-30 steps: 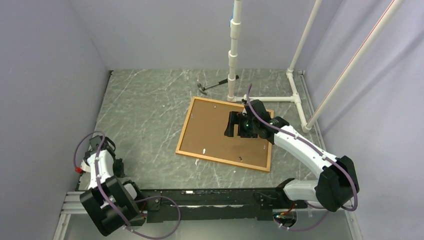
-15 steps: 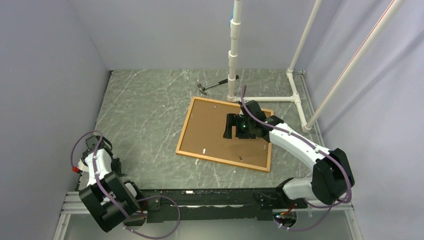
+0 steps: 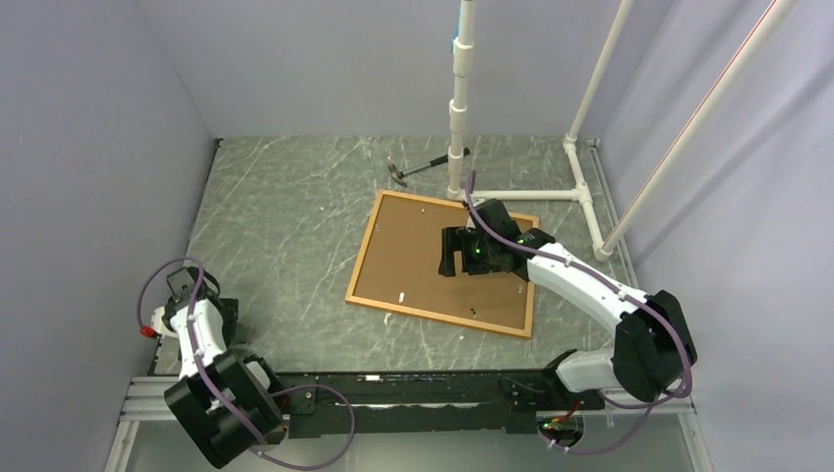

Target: Take the photo out of the frame

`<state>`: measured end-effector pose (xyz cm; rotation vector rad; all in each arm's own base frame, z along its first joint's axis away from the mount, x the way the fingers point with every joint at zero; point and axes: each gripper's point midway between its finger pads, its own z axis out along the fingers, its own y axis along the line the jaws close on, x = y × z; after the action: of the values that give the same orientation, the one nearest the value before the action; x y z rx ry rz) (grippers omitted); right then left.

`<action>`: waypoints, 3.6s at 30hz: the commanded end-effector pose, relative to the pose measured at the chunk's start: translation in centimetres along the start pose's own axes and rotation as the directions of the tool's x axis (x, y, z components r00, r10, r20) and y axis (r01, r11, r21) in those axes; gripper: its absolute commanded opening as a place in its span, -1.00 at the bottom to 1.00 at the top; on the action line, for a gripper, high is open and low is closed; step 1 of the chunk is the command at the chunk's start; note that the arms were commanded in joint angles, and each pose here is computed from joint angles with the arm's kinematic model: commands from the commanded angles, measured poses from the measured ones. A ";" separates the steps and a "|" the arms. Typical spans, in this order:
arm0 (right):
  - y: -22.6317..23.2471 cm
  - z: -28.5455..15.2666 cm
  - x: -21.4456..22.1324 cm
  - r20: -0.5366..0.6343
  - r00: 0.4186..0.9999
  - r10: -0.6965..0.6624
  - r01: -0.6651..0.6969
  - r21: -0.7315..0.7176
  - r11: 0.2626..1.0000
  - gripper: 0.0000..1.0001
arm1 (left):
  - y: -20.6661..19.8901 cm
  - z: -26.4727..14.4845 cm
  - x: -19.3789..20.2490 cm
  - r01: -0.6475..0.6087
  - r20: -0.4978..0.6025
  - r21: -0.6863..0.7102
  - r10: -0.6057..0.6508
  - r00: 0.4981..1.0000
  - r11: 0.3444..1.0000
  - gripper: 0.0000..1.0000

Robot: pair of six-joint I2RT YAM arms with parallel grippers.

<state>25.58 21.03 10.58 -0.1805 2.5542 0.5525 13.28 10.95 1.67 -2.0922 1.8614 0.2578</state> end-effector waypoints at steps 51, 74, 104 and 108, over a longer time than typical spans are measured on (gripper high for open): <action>7.6 3.1 9.8 -0.107 0.485 -0.868 0.868 -0.060 0.493 -1.00 | -5.4 -16.4 23.0 0.000 -0.063 0.997 0.815 0.577 0.076 0.99; 14.0 -1.6 7.5 0.108 0.608 -0.787 0.779 -0.275 0.564 -1.00 | -4.1 -17.6 24.7 0.133 -0.361 0.928 0.761 0.539 0.347 0.96; 17.5 -3.6 7.3 0.161 0.607 -0.779 0.795 -0.146 0.589 -0.68 | -5.4 -17.7 23.1 0.061 -0.322 0.926 0.698 0.639 0.372 -1.00; 17.5 -4.4 7.7 0.160 0.574 -0.803 0.814 -0.012 0.580 0.24 | -4.6 -17.7 22.6 0.060 -0.366 0.900 0.674 0.641 0.431 -1.00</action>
<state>12.19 33.48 12.57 -1.3762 2.0883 0.3765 19.91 -16.52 10.69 -1.0156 2.0315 -1.4345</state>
